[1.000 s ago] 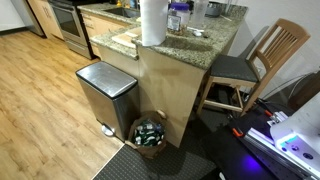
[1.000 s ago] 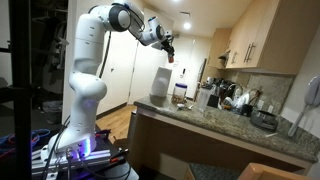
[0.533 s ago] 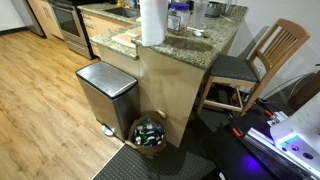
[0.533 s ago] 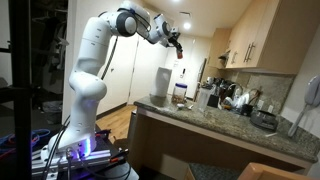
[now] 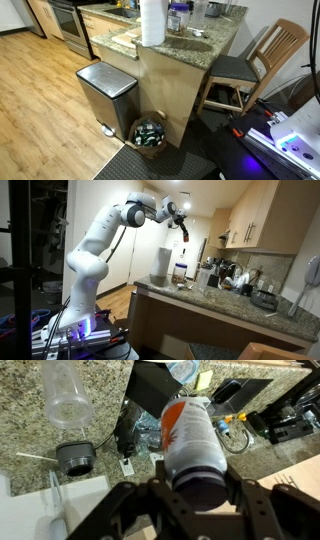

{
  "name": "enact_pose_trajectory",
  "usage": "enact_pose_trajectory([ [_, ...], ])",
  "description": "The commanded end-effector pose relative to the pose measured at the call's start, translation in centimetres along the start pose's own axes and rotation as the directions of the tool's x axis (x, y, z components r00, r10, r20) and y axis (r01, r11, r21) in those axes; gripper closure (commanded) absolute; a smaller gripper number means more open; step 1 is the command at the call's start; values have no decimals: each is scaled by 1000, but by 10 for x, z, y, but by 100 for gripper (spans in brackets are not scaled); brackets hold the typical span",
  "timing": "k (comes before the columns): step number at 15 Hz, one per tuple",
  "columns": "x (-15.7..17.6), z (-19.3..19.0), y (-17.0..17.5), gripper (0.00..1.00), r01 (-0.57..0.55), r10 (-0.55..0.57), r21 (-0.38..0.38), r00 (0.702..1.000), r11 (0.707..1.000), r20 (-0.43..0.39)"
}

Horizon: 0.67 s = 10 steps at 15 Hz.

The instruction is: Put the white bottle on top of the container with a blue lid

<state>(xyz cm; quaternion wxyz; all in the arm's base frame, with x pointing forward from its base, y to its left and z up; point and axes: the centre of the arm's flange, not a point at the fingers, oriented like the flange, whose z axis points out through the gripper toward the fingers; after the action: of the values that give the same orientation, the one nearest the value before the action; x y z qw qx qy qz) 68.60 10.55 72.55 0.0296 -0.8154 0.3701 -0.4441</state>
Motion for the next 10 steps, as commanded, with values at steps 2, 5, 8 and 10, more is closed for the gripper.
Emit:
enact_pose_trajectory([
  [2, 4, 19, 14, 75, -45, 45, -55, 999, 997, 2],
  [5, 2, 49, 42, 75, -94, 97, -144, 995, 985, 14],
  [8, 0, 79, 68, 75, -141, 155, -192, 986, 971, 57],
  [10, -10, 99, 81, 75, -158, 186, -235, 977, 959, 106],
])
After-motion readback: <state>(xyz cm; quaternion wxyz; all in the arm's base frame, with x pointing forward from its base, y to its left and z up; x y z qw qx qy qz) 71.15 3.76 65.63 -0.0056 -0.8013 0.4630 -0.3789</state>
